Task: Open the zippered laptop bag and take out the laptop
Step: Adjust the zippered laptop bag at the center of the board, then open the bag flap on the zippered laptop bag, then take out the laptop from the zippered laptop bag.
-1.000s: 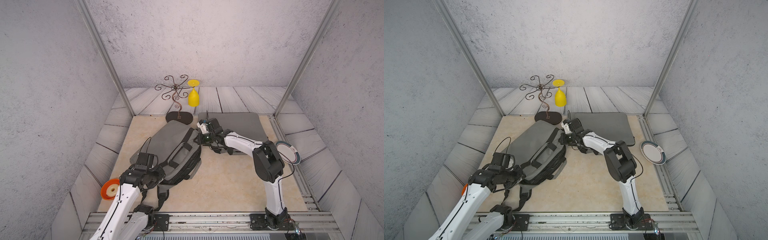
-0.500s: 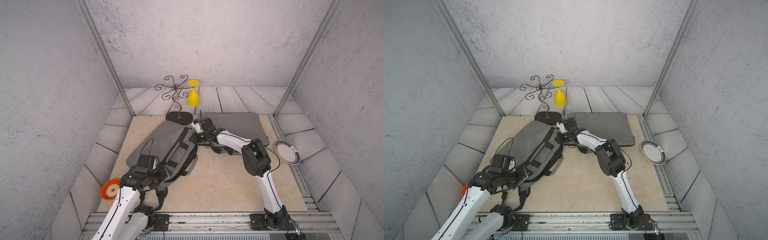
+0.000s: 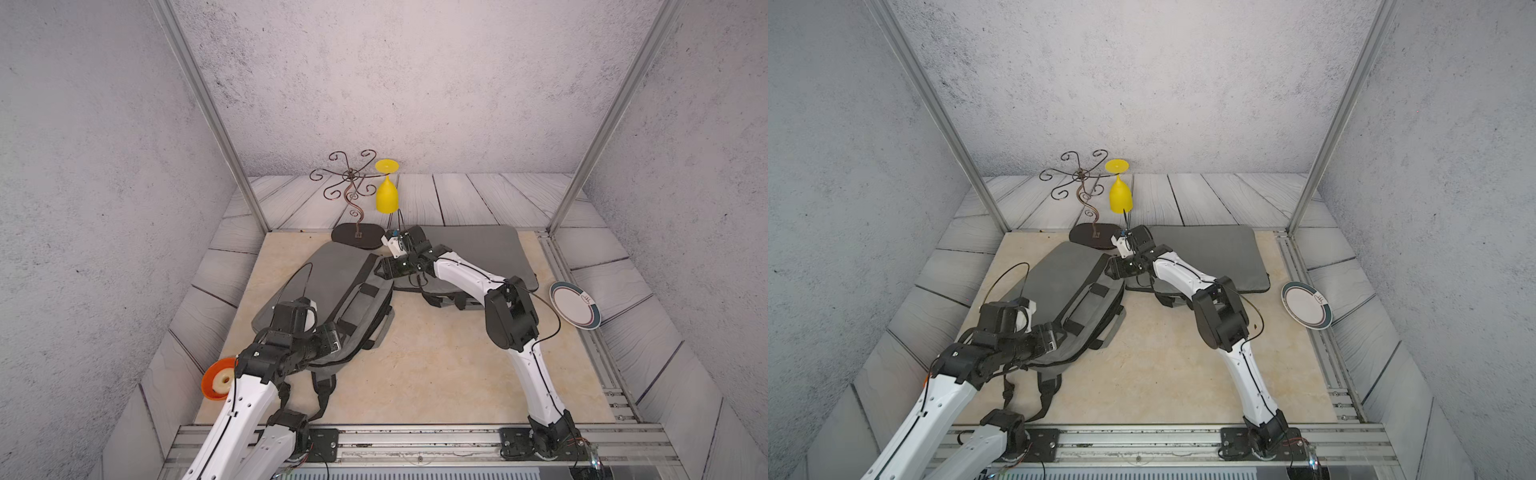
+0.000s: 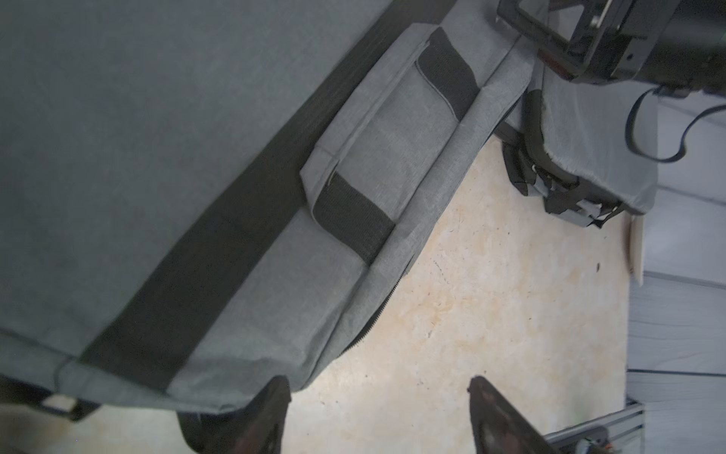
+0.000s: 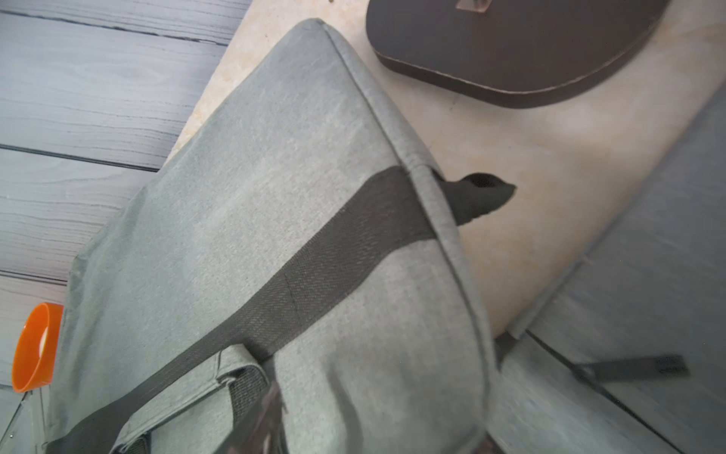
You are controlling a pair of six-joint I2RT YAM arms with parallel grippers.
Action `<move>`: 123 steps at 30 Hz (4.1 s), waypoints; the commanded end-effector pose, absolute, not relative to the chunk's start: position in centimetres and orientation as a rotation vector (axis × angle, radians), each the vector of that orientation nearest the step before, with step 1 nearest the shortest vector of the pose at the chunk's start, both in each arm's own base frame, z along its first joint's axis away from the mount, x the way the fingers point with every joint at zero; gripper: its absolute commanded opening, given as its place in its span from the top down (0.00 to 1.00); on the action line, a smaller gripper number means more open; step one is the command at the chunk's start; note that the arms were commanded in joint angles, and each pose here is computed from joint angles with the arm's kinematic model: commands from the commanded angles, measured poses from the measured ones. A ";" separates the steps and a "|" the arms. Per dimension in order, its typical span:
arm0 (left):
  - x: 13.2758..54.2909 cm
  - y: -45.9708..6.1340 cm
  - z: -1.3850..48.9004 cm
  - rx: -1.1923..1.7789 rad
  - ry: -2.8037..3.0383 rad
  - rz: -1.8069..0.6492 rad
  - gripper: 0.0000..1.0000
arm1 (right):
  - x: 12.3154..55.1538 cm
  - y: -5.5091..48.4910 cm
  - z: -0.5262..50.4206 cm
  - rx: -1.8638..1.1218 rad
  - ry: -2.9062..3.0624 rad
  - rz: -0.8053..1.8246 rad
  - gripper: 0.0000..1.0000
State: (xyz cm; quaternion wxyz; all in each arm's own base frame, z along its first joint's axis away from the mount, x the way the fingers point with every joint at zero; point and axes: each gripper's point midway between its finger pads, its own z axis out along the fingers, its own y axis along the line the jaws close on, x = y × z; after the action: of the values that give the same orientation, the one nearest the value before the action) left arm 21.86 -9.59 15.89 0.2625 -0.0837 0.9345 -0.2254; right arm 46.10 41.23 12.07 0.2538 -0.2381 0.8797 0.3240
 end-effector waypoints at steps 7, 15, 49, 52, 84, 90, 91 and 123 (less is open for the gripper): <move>27.8 -12.1 16.6 0.225 2.414 -0.470 0.24 | 44.5 34.6 16.5 -0.611 2.387 0.799 0.27; 29.4 -15.9 13.6 0.545 2.439 -0.289 0.22 | 40.1 29.0 18.1 -0.530 2.399 0.789 0.23; 32.2 -18.3 5.4 0.725 2.725 0.133 0.52 | 32.2 23.0 16.7 -0.369 2.450 0.844 0.17; 32.9 -17.6 5.2 0.717 2.708 0.217 0.56 | 32.0 23.1 16.5 -0.373 2.455 0.857 0.17; 36.3 -16.0 22.8 0.252 2.530 -0.166 1.00 | 36.0 37.5 13.0 0.097 2.389 1.468 0.33; 36.6 -15.8 23.4 0.194 2.525 -0.222 1.00 | 35.6 42.7 10.5 0.123 2.409 1.558 0.37; 36.6 -15.8 23.4 0.193 2.526 -0.228 1.00 | 35.6 43.5 10.4 0.114 2.409 1.561 0.37; 36.0 -18.2 23.1 0.142 2.540 -0.480 1.00 | 37.9 56.5 5.4 0.338 2.367 1.809 0.66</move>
State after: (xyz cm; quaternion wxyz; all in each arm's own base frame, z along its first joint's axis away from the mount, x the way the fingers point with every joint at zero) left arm 36.17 -16.26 20.57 0.2446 0.0399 0.9612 -0.1213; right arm 38.31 55.84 6.50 0.0758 0.1055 0.7991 0.5870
